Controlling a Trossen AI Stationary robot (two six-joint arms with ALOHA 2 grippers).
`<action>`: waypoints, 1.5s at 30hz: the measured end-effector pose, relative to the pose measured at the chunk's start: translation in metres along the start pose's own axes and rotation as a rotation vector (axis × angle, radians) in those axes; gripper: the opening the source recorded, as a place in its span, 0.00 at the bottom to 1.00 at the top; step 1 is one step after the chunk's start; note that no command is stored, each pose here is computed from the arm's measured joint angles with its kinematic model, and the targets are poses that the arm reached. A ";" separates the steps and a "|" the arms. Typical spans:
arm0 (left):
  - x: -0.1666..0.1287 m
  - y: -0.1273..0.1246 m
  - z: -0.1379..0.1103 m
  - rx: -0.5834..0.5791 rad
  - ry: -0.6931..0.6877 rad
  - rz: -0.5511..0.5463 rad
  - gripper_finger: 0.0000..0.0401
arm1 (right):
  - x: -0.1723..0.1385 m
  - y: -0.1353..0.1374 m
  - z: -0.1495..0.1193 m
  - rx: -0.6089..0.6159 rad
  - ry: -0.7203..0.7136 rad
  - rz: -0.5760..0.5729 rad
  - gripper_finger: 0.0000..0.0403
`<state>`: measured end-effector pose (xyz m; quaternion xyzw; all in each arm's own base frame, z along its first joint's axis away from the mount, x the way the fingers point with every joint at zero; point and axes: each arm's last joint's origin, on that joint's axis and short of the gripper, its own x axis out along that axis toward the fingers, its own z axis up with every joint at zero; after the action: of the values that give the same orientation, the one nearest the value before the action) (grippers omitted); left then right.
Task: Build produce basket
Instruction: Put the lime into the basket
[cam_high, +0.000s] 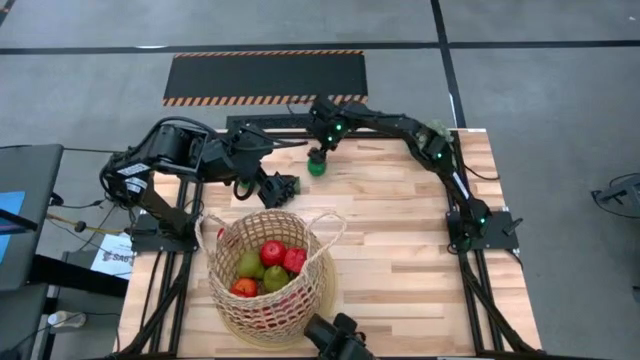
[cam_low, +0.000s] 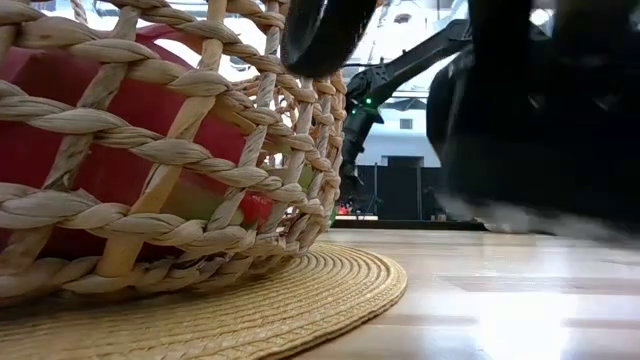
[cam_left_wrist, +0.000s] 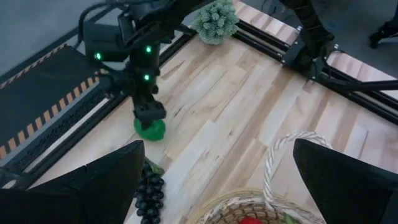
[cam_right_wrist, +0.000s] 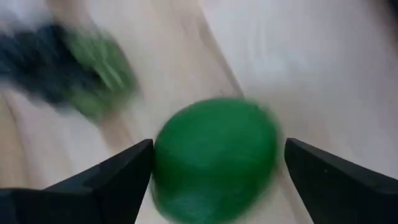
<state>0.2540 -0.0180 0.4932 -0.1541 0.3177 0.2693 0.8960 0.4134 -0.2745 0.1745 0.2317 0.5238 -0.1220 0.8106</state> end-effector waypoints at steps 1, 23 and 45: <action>0.000 0.000 0.000 0.000 0.000 0.000 0.99 | 0.001 0.002 -0.002 0.000 0.023 0.013 0.94; 0.000 -0.002 0.004 -0.007 -0.053 0.000 0.99 | -0.043 0.039 -0.020 -0.110 0.143 0.057 0.68; -0.003 -0.032 0.059 0.107 -0.503 -0.412 0.99 | -0.420 0.177 -0.151 -0.469 -0.940 0.291 0.73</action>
<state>0.2990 -0.0187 0.5429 -0.0966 0.0623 0.0952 0.9888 0.1950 -0.0646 0.5471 0.0352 0.0807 0.0209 0.9959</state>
